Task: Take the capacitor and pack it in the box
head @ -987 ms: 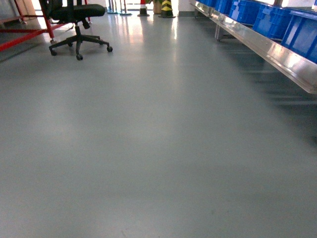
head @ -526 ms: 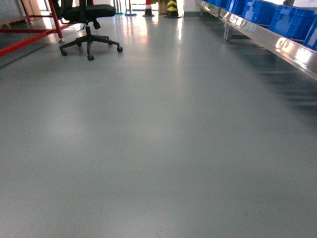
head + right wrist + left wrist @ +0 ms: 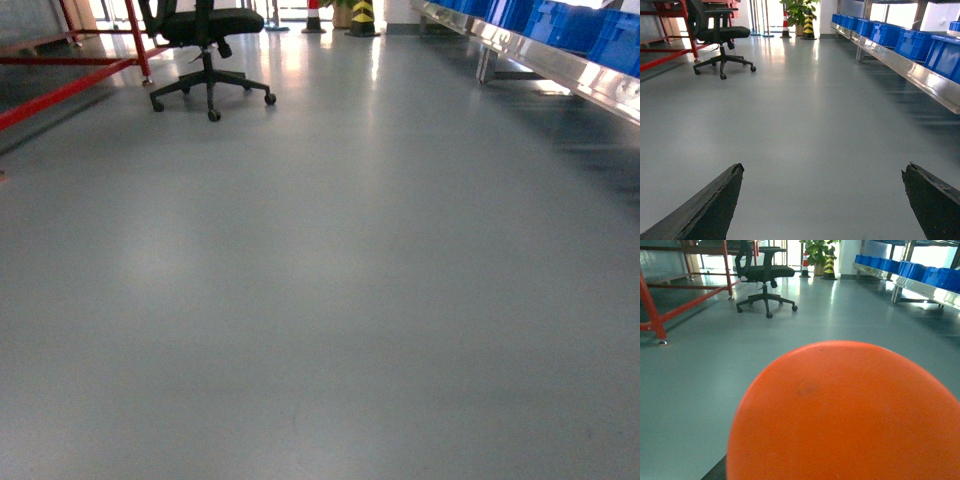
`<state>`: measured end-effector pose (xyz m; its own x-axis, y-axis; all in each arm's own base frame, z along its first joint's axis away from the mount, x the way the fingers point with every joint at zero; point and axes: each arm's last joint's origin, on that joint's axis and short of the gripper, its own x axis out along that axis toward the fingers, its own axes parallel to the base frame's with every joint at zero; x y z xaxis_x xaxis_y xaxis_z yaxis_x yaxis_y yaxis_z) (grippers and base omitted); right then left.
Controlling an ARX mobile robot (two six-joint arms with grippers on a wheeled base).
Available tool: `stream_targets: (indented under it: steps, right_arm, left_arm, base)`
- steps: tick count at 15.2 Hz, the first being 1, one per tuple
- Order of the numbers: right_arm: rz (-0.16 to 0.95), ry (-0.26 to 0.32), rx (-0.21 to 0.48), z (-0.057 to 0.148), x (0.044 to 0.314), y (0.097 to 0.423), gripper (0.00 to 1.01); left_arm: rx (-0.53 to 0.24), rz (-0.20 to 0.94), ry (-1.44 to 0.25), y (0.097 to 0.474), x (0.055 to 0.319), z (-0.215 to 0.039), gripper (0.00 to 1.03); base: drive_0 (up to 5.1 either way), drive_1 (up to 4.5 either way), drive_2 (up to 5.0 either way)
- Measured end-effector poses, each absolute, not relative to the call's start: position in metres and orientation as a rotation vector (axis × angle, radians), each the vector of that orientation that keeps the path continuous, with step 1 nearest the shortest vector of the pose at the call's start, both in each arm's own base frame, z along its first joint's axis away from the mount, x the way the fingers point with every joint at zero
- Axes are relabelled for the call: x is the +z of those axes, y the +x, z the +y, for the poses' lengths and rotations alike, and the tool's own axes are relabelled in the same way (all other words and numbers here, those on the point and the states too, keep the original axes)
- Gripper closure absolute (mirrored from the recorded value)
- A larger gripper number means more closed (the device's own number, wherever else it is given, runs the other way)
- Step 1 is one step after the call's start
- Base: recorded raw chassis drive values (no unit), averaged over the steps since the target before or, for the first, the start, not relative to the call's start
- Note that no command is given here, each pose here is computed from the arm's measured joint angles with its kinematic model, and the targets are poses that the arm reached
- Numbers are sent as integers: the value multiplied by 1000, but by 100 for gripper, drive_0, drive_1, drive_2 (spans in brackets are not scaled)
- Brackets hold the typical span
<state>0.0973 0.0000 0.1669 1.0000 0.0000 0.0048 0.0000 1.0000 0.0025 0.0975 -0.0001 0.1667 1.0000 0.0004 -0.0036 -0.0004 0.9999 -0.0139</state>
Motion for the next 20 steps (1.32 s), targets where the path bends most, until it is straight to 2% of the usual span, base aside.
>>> stream_targets:
  steps: [20]
  right_arm:
    - [-4,2,0,0,167,97,3]
  left_arm:
    - [0,3,-14,97,167,0,59]
  base:
    - [-499,247,247]
